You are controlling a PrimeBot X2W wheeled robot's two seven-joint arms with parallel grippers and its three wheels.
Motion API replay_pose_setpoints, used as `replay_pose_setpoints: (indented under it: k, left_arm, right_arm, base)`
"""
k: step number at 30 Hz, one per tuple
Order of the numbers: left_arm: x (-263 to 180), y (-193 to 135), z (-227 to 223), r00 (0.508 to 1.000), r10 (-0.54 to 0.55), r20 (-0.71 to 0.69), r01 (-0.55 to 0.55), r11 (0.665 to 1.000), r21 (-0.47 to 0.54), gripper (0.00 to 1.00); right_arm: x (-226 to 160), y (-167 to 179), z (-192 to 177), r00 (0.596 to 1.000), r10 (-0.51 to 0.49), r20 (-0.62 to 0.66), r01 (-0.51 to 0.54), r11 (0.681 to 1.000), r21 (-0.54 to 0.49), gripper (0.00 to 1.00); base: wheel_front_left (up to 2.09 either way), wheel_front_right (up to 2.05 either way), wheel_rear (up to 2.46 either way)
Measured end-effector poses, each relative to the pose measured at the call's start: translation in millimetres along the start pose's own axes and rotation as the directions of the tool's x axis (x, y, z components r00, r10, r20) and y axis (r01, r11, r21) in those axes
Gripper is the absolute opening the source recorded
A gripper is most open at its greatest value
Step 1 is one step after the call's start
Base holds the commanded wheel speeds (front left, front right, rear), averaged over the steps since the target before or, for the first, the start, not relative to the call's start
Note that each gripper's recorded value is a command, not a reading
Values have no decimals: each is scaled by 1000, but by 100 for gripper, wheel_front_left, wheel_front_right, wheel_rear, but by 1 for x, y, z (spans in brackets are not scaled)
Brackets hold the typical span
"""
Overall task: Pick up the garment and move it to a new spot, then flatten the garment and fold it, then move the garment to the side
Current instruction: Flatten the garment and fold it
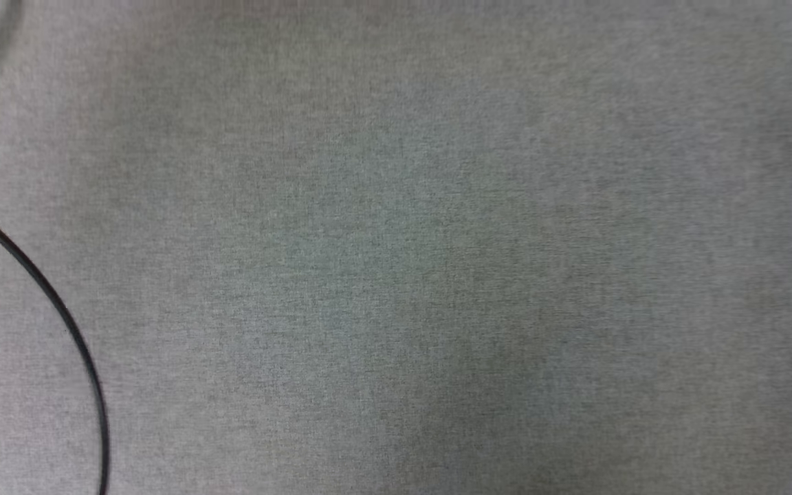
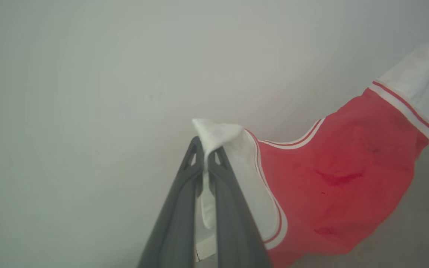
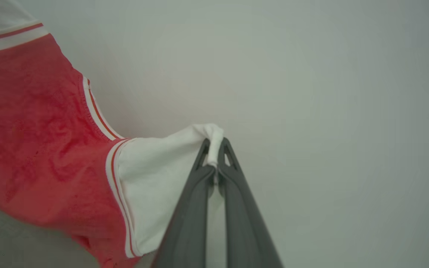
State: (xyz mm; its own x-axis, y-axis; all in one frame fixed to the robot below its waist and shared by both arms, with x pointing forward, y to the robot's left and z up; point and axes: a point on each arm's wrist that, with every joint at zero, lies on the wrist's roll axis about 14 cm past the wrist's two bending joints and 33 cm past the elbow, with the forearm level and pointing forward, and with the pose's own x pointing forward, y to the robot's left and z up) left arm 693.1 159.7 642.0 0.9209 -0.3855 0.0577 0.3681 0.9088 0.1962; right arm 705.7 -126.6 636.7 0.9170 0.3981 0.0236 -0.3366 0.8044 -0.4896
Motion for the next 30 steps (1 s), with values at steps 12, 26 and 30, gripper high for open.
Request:
replay_pose_setpoints:
  k: [12,26,30]
  left_arm:
    - [-106,-63,-119,975,-60,-214,16,979,-202,0]
    - [-258,-96,-168,914,-5,-405,-132,942,-309,0]
    - [-292,-101,-171,895,8,-445,-168,932,-320,0]
  right_arm:
    - [-93,91,-86,968,186,-170,-165,978,126,0]
    - [-232,102,-139,925,193,-327,-114,962,247,0]
    - [-271,106,-151,909,194,-370,-97,959,265,0]
  base:
    - [0,0,0]
    - [0,0,0]
    - [0,0,0]
